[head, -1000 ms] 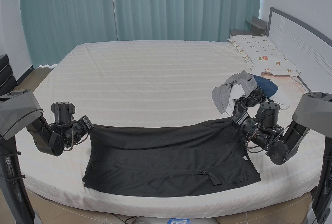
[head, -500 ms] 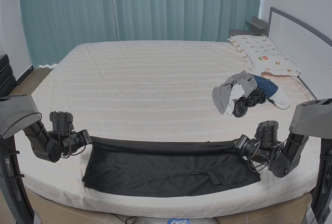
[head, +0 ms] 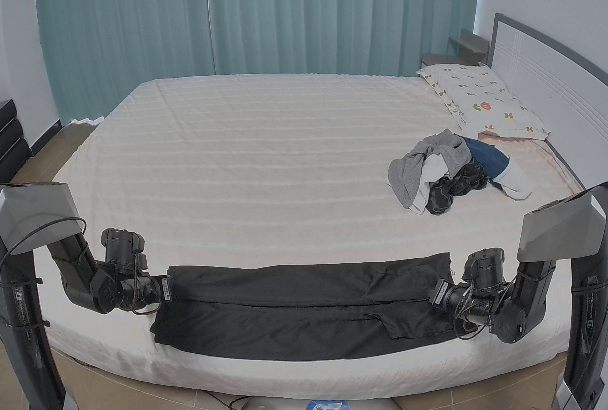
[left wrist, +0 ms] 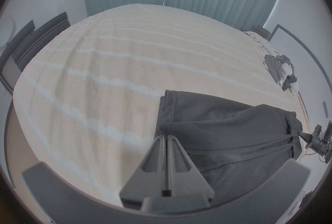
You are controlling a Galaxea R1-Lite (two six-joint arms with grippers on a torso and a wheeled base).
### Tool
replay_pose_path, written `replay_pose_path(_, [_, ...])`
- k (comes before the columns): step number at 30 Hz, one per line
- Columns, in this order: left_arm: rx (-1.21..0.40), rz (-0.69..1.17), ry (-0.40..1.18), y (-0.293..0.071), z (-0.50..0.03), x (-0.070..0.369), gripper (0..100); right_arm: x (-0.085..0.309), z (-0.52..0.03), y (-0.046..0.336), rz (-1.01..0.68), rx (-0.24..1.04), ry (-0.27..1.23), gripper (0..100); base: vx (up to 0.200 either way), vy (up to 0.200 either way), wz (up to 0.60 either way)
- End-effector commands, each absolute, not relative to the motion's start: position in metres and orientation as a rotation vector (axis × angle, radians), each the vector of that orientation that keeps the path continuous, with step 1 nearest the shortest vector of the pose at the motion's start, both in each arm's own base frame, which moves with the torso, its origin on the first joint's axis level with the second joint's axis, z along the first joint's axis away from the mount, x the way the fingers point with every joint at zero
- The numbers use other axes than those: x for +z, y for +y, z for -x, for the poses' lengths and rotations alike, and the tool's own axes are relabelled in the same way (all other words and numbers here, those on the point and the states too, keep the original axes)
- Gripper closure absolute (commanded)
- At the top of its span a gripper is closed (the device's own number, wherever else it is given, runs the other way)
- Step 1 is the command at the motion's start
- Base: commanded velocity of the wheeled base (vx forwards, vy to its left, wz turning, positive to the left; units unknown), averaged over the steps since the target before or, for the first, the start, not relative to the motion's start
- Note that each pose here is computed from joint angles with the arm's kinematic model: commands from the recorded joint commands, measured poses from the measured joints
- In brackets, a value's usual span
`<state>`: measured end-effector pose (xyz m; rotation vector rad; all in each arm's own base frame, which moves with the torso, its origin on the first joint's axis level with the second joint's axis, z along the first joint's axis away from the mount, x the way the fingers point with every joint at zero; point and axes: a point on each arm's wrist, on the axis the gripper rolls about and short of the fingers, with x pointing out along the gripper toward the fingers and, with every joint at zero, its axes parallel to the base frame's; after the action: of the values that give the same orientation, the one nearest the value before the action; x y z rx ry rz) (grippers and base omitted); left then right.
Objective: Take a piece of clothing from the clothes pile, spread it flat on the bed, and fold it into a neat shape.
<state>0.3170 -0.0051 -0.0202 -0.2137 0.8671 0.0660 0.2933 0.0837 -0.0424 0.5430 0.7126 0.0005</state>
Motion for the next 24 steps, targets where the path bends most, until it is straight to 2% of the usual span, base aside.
replay_pose_path(1, [0.065,0.212,0.879,-0.006,-0.316,-0.023,100,-0.047,-0.293,0.084,-0.540,-0.006,0.725,100,0.000,0.000,0.00])
replay_pose_path(2, [0.063,0.211,0.879,-0.006,-0.315,-0.023,0,-0.045,-0.294,0.083,-0.543,-0.004,0.717,0,0.000,0.000,0.00])
replay_pose_path(6, [0.062,0.214,0.873,-0.006,-0.315,-0.021,0,-0.042,-0.295,0.083,-0.549,-0.001,0.705,0,0.000,0.000,0.00])
replay_pose_path(10, [0.056,0.225,0.834,-0.006,-0.316,-0.009,0,-0.018,-0.299,0.076,-0.590,0.010,0.604,0,0.000,0.000,0.00])
replay_pose_path(14, [0.042,0.239,0.803,-0.004,-0.316,0.001,0,-0.008,-0.294,0.072,-0.605,0.009,0.586,0,0.000,0.000,0.00])
replay_pose_path(15, [0.014,0.287,0.741,-0.005,-0.315,0.024,0,0.004,-0.280,0.071,-0.674,0.008,0.588,0,0.000,0.000,0.00])
replay_pose_path(17, [0.005,0.347,0.698,-0.007,-0.313,0.039,0,0.007,-0.266,0.072,-0.755,0.002,0.626,0,0.000,0.000,0.00])
replay_pose_path(21, [-0.033,0.423,0.674,-0.019,-0.314,0.049,0,0.003,-0.243,0.078,-0.882,-0.007,0.719,0,0.000,0.000,0.00])
replay_pose_path(24, [-0.038,0.429,0.675,-0.021,-0.315,0.049,0,0.002,-0.241,0.077,-0.900,-0.017,0.730,0,0.000,0.000,0.00])
